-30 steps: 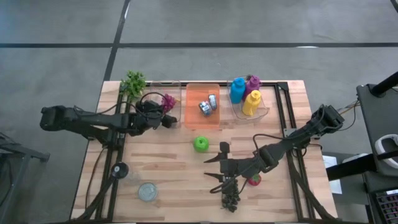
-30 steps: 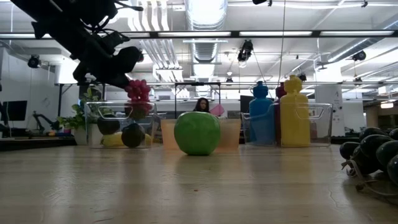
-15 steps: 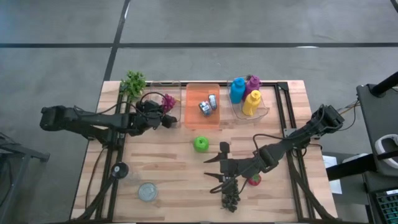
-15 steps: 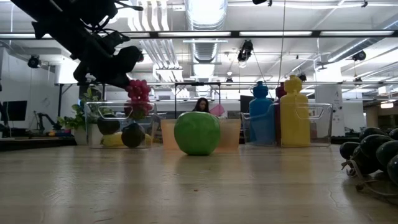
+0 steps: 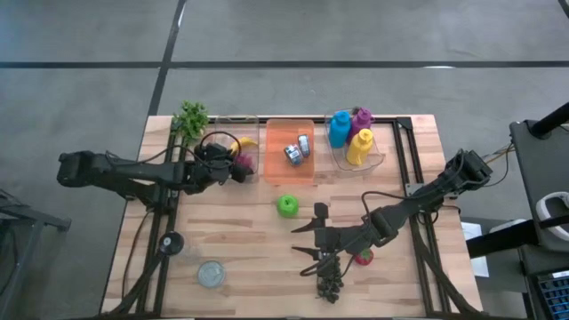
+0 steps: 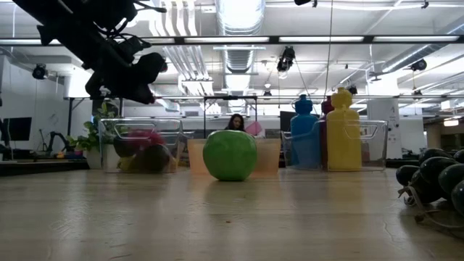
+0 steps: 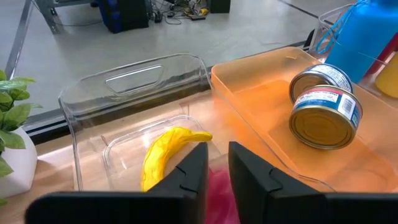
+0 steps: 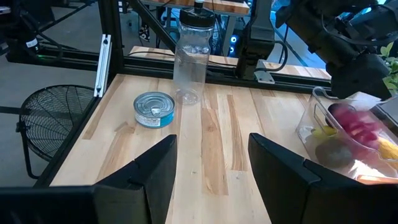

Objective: Pick & Place Food Item
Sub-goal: Put the purple grapes into the left transparent bin, then put the black grapes into the left transparent bin

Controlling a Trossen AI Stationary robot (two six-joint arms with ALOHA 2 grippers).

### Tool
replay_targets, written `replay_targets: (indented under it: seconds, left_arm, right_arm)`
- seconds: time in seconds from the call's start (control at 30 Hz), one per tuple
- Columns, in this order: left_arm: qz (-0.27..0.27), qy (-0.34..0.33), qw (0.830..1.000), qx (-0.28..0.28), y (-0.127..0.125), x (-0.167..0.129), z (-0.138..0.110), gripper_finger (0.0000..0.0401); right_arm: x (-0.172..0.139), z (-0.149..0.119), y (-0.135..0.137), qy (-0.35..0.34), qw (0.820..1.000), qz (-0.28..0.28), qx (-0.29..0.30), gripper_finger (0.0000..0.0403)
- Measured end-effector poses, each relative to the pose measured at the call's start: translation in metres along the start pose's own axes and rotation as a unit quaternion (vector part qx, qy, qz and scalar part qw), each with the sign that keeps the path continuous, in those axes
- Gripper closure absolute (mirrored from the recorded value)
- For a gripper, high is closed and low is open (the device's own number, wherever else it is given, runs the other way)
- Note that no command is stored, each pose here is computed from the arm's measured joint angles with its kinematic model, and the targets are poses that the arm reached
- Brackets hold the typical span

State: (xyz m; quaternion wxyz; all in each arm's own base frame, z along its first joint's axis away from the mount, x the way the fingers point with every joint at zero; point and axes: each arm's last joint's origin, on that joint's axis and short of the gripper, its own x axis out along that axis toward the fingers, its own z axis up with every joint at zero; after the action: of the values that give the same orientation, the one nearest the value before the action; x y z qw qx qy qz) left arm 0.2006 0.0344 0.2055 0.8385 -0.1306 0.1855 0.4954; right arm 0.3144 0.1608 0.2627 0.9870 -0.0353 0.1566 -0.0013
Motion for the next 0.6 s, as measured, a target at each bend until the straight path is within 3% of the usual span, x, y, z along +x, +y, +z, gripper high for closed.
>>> replay_targets:
  seconds: [0.27,0.6]
  left_arm:
    - [0.001,-0.001,1.000,0.000,0.000,0.000,0.000,0.0295]
    - [-0.037,0.005,0.999,-0.015,-0.003,-0.006,0.011,0.0293]
  right_arm:
    - [0.000,0.000,0.000,0.000,1.000,0.000,0.000,0.0207]
    - [0.000,0.000,0.000,0.000,1.000,0.000,-0.001,0.0207]
